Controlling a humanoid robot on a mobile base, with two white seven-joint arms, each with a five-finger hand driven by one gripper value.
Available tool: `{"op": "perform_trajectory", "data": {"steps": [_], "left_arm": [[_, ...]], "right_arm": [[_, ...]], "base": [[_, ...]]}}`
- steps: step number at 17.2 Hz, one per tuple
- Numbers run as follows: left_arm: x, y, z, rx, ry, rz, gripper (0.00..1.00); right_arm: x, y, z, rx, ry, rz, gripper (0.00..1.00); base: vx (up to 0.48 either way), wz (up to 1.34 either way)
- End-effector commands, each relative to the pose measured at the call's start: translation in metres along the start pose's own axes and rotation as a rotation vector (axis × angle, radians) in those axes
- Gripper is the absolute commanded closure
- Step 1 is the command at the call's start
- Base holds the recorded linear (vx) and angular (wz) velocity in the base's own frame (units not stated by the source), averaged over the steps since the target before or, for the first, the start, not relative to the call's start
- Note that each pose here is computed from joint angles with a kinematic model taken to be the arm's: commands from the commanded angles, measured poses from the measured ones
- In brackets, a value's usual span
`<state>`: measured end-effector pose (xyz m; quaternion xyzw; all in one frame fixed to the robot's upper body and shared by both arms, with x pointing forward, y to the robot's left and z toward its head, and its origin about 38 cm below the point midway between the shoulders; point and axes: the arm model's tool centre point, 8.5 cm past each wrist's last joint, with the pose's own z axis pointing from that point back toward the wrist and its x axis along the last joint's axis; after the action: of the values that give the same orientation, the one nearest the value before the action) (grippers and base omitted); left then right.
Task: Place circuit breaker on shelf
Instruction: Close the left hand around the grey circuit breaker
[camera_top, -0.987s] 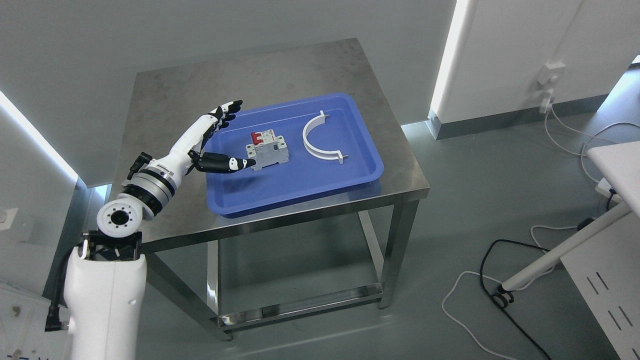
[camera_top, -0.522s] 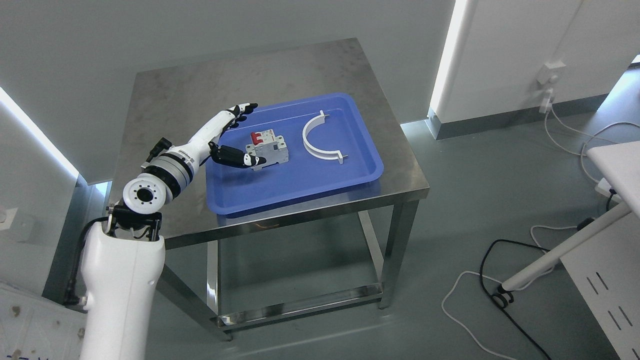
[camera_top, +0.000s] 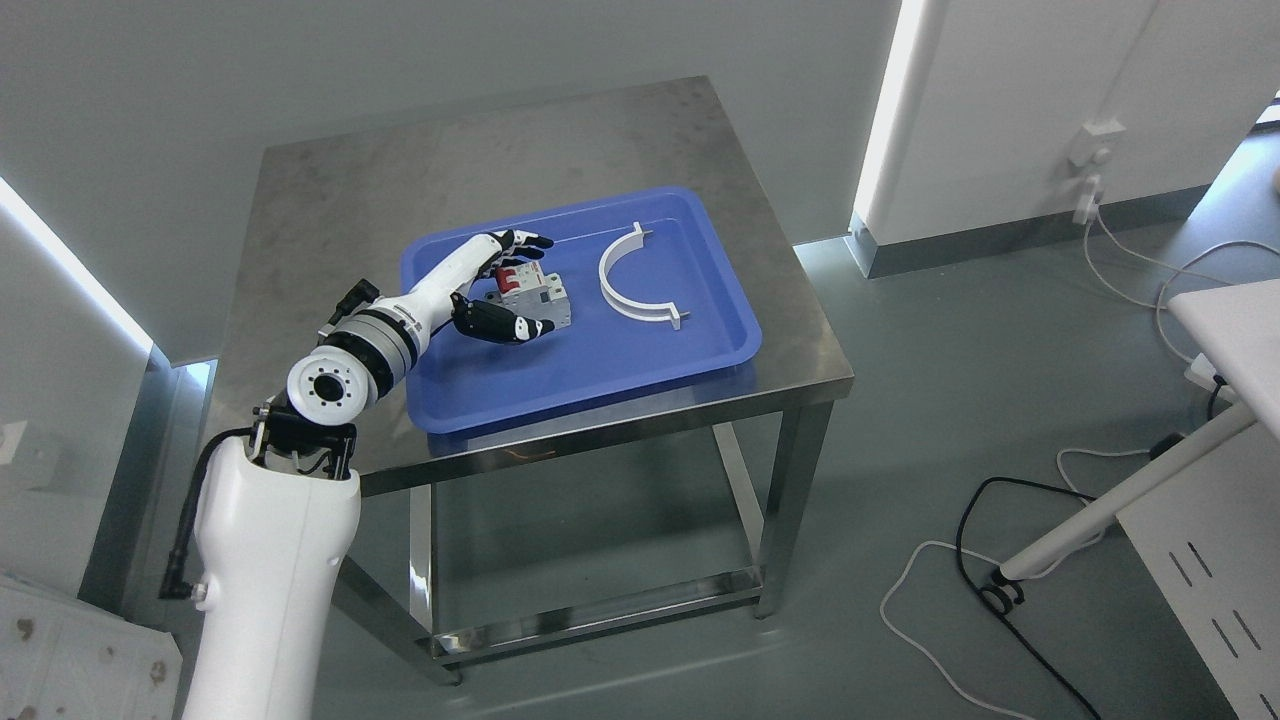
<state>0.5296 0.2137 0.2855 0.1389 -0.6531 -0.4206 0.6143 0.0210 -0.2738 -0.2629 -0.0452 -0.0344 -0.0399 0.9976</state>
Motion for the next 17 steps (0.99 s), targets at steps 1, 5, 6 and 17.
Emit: {"op": "perform_trajectory", "data": {"steps": [1,5,6,17], "left_arm": [[-0.009,-0.006,-0.005,-0.012,0.026,0.028,0.43],[-0.020,0.002,0.001,0.018,0.032,0.068,0.60],[-0.021,0.003,0.002,0.023,0.027,0.070,0.62],[0.007,0.062,0.038,0.480,-0.388,0.278,0.81]], "right_arm": [[0.001,-0.011,0.000,-0.017,-0.002,0.002,0.00],[0.001,-0.011,0.000,-0.017,-0.002,0.002,0.00],[0.001,-0.011,0.000,-0.017,-0.002,0.002,0.00],[0.001,-0.011,0.000,-0.017,-0.002,0.002,0.00]], "base": [[0.009,-0.02],[0.000,0.00],[0.002,-0.02],[0.000,0.00]]}}
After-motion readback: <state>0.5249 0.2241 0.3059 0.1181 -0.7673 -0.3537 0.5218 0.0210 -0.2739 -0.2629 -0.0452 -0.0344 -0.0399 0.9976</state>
